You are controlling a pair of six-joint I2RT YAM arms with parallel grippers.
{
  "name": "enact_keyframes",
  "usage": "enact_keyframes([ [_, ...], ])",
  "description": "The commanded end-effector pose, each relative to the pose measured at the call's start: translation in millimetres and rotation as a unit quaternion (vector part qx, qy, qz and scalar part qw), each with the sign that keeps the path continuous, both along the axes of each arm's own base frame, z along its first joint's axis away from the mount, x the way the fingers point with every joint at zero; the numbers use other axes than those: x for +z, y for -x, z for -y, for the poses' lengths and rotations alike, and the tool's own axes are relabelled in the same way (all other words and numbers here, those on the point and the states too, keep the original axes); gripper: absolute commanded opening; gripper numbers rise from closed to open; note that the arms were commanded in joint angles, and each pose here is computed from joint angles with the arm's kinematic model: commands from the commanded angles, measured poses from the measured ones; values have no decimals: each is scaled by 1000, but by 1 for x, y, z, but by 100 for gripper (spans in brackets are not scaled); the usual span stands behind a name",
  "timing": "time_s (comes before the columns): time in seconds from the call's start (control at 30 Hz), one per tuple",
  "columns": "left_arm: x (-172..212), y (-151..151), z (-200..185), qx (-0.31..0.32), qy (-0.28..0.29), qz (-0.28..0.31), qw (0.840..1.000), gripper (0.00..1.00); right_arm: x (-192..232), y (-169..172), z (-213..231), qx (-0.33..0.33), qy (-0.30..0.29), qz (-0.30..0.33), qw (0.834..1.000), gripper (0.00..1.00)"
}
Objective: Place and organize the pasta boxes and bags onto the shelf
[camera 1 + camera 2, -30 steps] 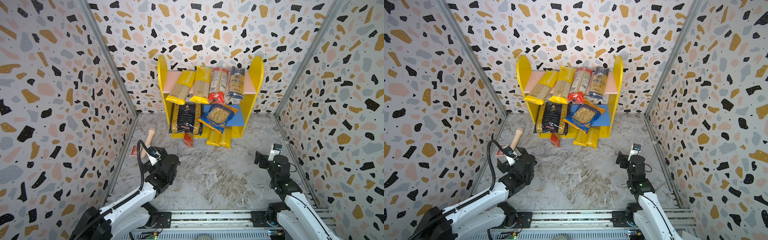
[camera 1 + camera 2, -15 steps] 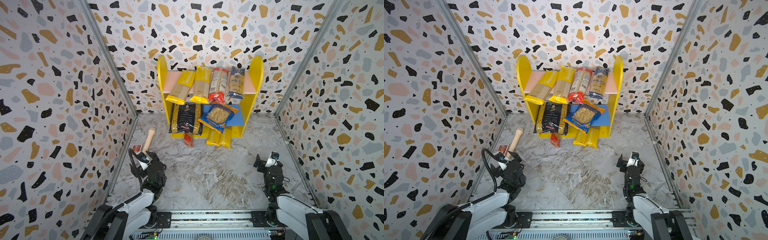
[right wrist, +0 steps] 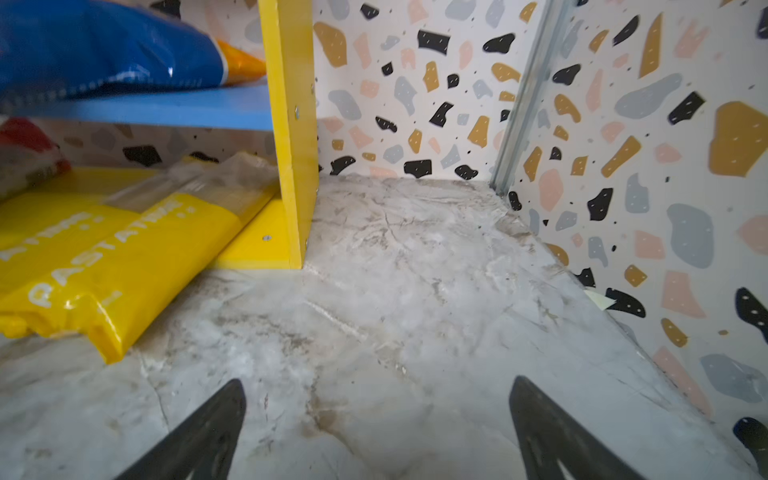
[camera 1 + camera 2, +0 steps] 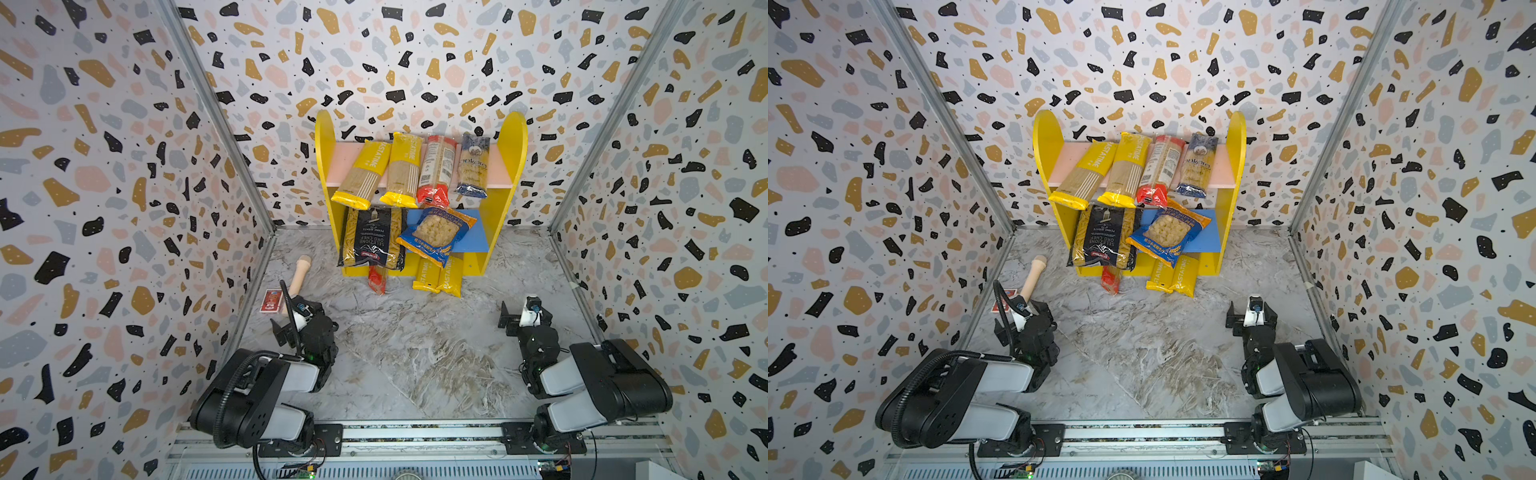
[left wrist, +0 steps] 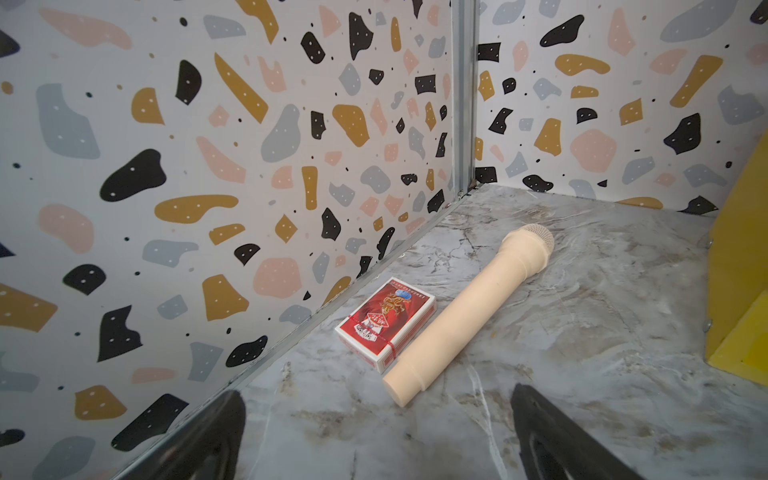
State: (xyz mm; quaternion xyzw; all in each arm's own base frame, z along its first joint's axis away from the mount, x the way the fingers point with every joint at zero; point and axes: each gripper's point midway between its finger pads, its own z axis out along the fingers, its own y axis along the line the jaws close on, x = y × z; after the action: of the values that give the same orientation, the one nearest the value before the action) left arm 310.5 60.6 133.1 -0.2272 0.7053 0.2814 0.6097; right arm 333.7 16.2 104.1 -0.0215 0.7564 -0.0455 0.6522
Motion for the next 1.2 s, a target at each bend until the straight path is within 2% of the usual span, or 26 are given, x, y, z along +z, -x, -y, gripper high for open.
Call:
enact_keyframes([
  [0.0, 15, -21, 10, -27, -5, 16, 999, 100, 27, -23, -11, 45, 1, 27, 999, 99],
  [0.07, 12, -30, 10, -40, -1, 4, 999, 100, 18, -33, -15, 63, -2, 1, 998, 99],
  [0.3, 12, -29, 15, -84, 7, 14, 996, 98, 18, -33, -15, 68, -4, 1, 998, 99],
  [0.63, 14, -21, 9, -73, 13, 32, 997, 99, 18, -36, -13, 69, -8, -3, 998, 99],
  [0.77, 11, -33, 21, -122, 8, 15, 992, 100, 18, -36, -13, 69, -8, -3, 998, 99],
  [0.9, 3, -38, 33, -194, 13, 20, 981, 100, 18, -36, -13, 68, -8, -4, 998, 99],
  [0.93, 6, -37, 34, -196, 8, 32, 980, 100, 18, -36, -13, 68, -7, -4, 998, 99],
  [1.03, 0, -42, 35, -199, 12, 4, 980, 100, 17, -37, -9, 55, -8, -7, 998, 99],
  [1.1, 3, -40, 32, -193, 11, 17, 981, 100, 17, -37, -10, 55, -9, -6, 998, 99],
  [1.17, 3, -37, 23, -164, 18, 17, 986, 100, 18, -37, -9, 54, -9, -5, 998, 99],
])
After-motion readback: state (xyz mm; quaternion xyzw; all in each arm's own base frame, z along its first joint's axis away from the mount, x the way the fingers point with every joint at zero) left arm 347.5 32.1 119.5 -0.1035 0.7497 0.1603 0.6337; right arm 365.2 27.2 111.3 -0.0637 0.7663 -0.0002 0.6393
